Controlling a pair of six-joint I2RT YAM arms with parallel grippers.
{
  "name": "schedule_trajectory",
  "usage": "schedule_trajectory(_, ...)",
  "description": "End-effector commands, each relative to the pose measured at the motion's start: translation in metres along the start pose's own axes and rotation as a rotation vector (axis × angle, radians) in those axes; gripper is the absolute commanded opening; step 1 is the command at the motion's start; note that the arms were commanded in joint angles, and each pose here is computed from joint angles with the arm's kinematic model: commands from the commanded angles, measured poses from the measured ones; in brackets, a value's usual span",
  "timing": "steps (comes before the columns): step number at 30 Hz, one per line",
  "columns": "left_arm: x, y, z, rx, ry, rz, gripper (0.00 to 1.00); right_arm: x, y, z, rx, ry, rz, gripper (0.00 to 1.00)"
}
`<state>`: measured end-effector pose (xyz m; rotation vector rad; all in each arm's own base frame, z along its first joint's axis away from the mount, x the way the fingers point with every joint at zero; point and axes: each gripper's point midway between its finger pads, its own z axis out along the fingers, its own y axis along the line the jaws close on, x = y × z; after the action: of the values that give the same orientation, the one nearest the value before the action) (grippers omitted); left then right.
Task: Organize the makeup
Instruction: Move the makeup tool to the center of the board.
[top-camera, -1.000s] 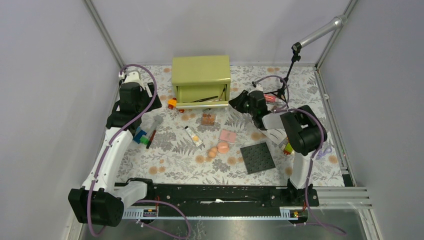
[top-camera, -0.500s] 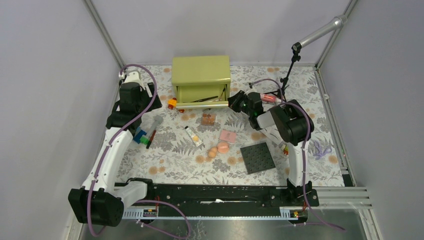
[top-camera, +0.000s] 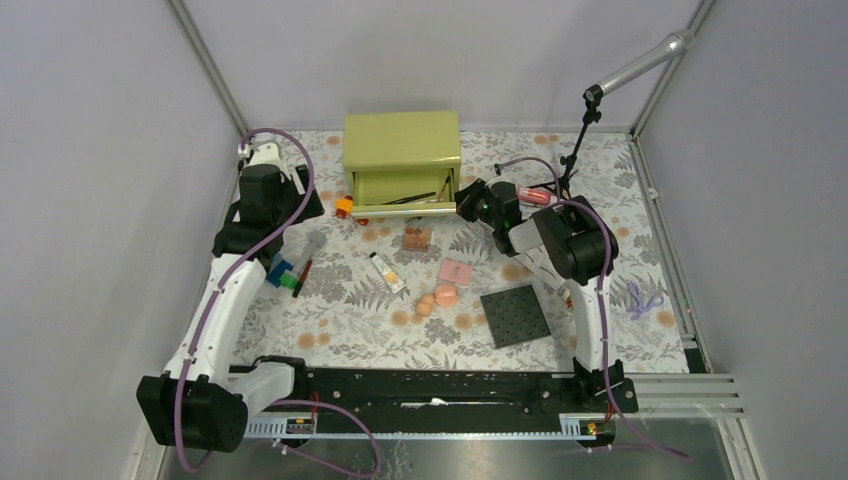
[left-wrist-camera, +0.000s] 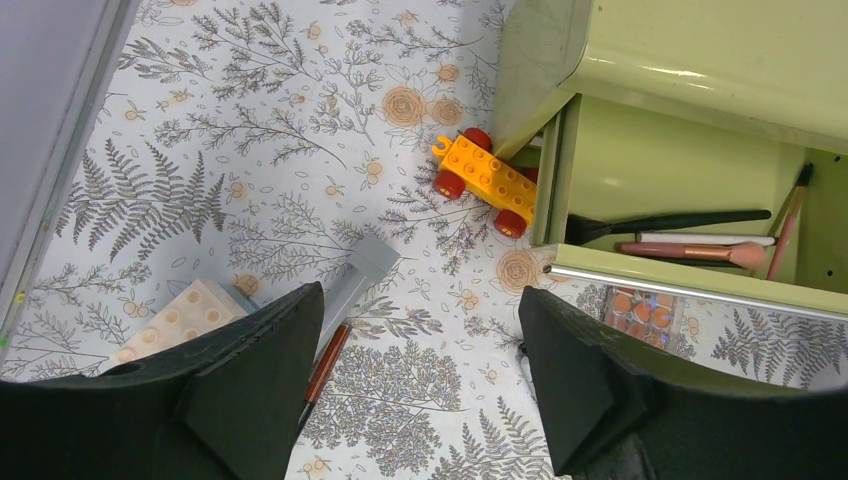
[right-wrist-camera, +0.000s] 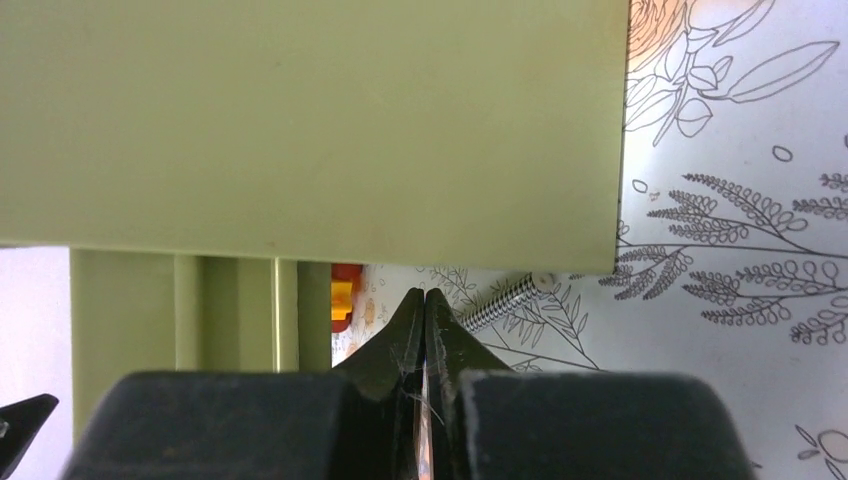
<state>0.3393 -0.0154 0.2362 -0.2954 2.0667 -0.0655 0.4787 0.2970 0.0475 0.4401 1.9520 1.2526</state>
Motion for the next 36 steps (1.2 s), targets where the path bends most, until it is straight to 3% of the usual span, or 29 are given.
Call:
schedule_trajectory(1,-0.006,-0.002,0.001,0.015,-0.026,-0.01,0.79,0.007,0.022,0.015,-0.044,0.006,-0.016,0.02)
schedule_trajectory(18,-0.007,-0.003,0.001,0.016,-0.03,-0.011,0.79,0.021,-0.002,0.021,0.07,0.031,-0.046,0.0)
schedule_trajectory(27,-0.007,-0.003,0.0,0.019,-0.028,-0.011,0.79,0.012,-0.039,0.008,0.399,0.029,-0.12,0.0)
schedule_trajectory(36,-0.008,-0.003,-0.001,0.018,-0.034,-0.012,0.79,0.004,-0.045,-0.018,0.509,0.027,-0.181,0.0)
